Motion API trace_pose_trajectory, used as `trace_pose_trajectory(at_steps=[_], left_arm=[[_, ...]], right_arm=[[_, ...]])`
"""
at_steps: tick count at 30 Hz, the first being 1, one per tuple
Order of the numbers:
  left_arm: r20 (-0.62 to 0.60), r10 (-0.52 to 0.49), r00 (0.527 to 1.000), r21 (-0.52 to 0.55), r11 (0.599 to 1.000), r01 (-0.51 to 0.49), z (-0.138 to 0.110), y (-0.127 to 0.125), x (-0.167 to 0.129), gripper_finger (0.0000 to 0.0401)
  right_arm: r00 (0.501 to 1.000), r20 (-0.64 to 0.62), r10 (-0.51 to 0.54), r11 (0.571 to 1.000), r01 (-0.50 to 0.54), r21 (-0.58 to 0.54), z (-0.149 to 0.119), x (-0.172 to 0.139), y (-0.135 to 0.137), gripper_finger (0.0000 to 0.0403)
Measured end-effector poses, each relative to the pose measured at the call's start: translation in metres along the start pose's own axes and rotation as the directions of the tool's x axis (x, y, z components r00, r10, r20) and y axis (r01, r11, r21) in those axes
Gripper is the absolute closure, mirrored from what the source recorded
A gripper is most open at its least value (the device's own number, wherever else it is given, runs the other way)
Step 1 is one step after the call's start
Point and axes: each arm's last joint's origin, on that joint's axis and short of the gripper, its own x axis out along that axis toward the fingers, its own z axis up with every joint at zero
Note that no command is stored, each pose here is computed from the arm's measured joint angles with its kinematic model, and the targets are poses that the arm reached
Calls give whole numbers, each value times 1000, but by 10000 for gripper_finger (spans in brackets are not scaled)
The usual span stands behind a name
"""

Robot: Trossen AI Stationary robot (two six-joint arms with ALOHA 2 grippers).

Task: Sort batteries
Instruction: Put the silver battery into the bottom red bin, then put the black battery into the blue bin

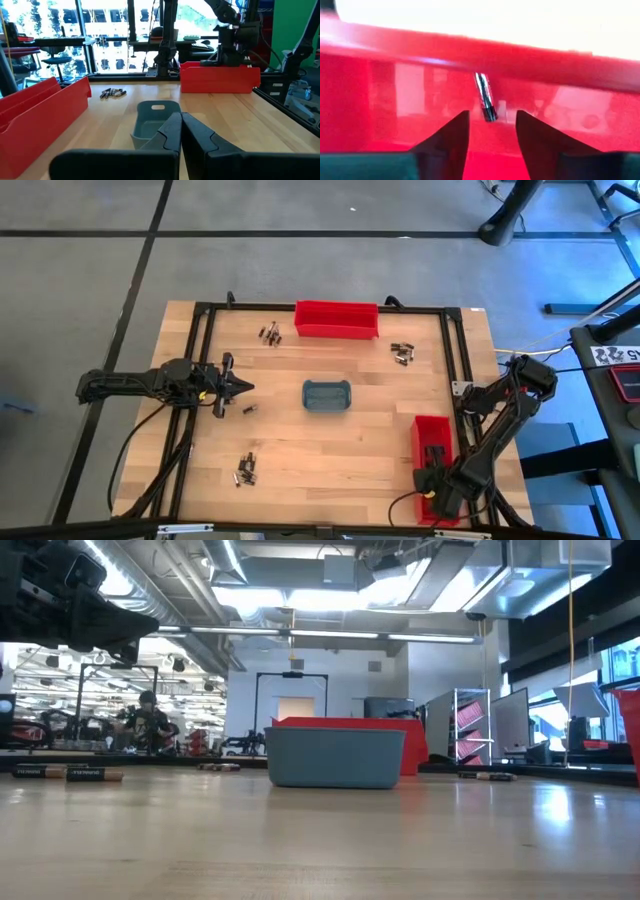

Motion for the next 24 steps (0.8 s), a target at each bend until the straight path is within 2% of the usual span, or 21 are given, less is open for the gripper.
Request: trace_pose_trajectory(at_steps=[5, 8, 13, 18, 21, 24], left_arm=[[0, 0, 1000, 0, 1000, 0, 0, 0, 0, 400], [0, 0, 1000, 0, 1000, 0, 0, 0, 0, 400], [0, 0, 1000, 0, 1000, 0, 0, 0, 0, 400], [0, 0, 1000, 0, 1000, 0, 0, 0, 0, 400], [0, 0, 1000, 0, 1000, 0, 0, 0, 0, 400], [0, 0, 1000, 0, 1000, 0, 0, 0, 0, 400]], right_arm=[[995, -39, -86, 996, 86, -4, 6, -36, 6, 217], [989, -62, -132, 991, 132, -9, 9, -62, 7, 223], [982, -32, -189, 982, 188, -5, 18, -104, 1, 236], [967, 109, -230, 973, 232, -11, 40, -129, -38, 251], [944, 161, -287, 957, 291, -2, 54, -135, -75, 257], [913, 198, -356, 934, 351, 60, 68, -130, -121, 260]])
